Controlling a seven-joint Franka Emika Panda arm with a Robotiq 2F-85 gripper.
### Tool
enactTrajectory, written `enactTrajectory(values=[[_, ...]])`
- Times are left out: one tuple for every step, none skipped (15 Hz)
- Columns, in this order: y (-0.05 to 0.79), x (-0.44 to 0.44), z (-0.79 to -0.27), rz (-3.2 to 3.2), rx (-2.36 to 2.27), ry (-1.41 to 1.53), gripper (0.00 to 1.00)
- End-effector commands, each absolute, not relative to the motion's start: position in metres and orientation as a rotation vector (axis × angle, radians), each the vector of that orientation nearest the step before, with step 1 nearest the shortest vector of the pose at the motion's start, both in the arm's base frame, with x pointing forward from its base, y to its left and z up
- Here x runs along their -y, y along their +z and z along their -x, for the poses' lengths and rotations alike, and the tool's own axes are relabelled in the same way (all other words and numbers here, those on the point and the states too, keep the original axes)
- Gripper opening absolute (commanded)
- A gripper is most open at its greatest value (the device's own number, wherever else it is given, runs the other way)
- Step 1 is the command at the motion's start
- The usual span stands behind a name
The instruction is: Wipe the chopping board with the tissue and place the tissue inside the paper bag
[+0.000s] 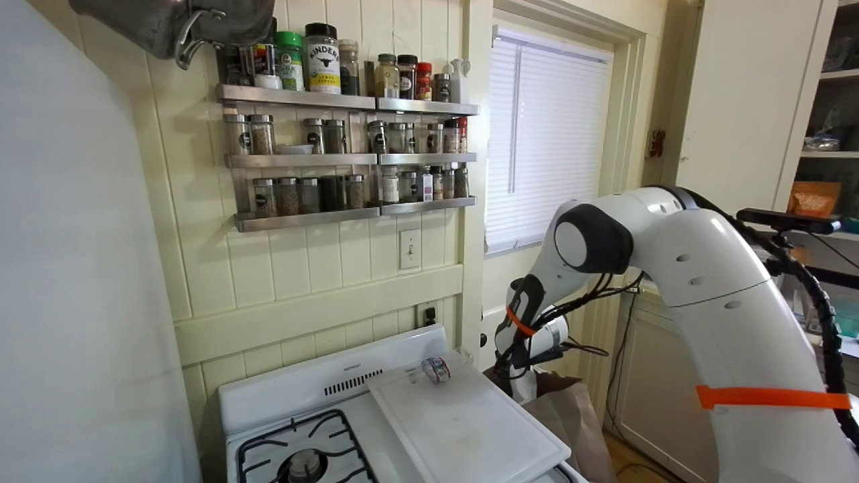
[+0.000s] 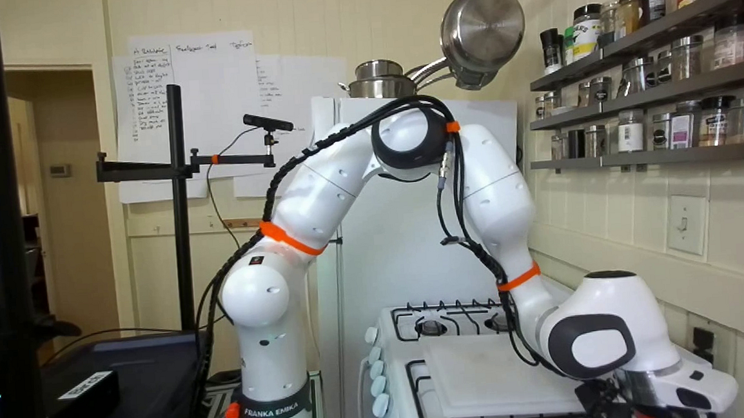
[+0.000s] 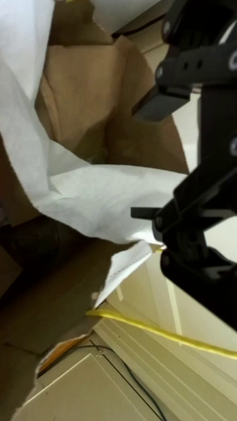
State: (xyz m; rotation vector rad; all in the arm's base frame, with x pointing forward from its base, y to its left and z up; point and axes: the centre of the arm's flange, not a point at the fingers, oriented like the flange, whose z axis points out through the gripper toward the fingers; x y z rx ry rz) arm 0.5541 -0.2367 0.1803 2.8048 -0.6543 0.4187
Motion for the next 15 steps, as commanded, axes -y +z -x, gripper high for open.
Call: enactTrajectory(values=[[0.233,0.217,-0.536,-2.83,0.643,0.492,0.99],[0.246,0.213,-0.534,-2.835,0.641,0.5,1.0],[0.259,0.207,-0.528,-2.842,0.639,0.514,1.0],[0.273,0.201,-0.522,-2.845,0.63,0.529,1.0],[0.285,0.196,-0.517,-2.85,0.625,0.539,1.0],[0.299,0.191,-0.508,-2.86,0.615,0.546,1.0],[0.312,0.186,-0.502,-2.855,0.618,0.564,1.0],[0.324,0.182,-0.495,-2.867,0.611,0.567,1.0],[0.335,0.178,-0.488,-2.874,0.606,0.566,1.0],[0.345,0.175,-0.482,-2.877,0.595,0.562,1.0],[0.353,0.171,-0.475,-2.876,0.588,0.552,1.0],[0.327,0.189,-0.506,-2.864,0.584,0.585,1.0],[0.336,0.188,-0.502,-2.866,0.586,0.598,1.0],[0.339,0.188,-0.502,-2.865,0.587,0.606,1.0],[0.337,0.188,-0.502,-2.865,0.587,0.601,1.0]])
